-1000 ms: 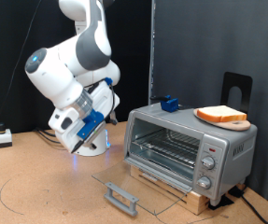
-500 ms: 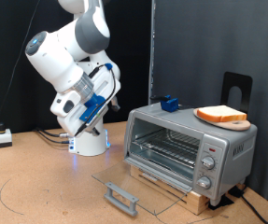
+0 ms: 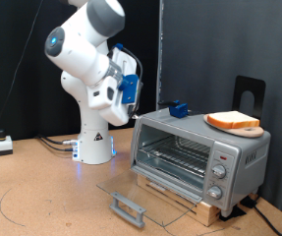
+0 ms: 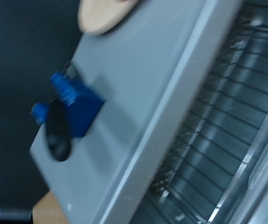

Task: Make a piece of toast with the oven

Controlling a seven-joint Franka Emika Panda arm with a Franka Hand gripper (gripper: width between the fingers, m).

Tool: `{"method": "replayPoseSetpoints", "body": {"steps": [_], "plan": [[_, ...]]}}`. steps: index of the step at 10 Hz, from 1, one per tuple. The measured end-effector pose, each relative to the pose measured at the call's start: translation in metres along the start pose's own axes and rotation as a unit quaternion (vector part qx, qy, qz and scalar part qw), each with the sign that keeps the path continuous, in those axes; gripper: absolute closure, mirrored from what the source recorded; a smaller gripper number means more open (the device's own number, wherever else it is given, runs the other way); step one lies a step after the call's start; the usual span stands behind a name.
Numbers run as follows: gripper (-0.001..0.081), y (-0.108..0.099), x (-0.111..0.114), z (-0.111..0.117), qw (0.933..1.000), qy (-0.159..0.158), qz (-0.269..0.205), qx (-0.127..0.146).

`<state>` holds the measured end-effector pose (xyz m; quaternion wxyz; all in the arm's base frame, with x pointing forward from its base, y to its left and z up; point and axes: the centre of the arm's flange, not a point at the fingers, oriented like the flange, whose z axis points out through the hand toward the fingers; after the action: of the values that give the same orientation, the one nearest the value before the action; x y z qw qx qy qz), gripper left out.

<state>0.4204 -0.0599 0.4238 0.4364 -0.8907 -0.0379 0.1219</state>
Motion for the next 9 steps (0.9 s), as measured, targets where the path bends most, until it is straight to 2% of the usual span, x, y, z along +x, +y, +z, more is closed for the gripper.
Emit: {"method": "replayPoseSetpoints", "body": {"steps": [2, 3, 4, 5, 6, 7, 9], "plan": [[-0.0004, -0.022, -0.005, 0.009, 0.9983, -0.03, -0.047, -0.015], [-0.0004, -0.022, -0.004, 0.009, 0.9986, -0.028, -0.043, -0.011], [-0.0004, -0.027, -0.003, 0.012, 0.9973, -0.026, -0.069, -0.002], [-0.0004, -0.038, -0.002, 0.018, 0.9921, -0.032, -0.121, 0.001], [-0.0004, -0.052, -0.002, 0.026, 0.9828, -0.043, -0.18, -0.001], [-0.0004, -0.066, -0.004, 0.033, 0.9699, -0.056, -0.237, -0.007], [-0.0004, -0.091, -0.012, 0.05, 0.9353, -0.107, -0.334, -0.05]]}}
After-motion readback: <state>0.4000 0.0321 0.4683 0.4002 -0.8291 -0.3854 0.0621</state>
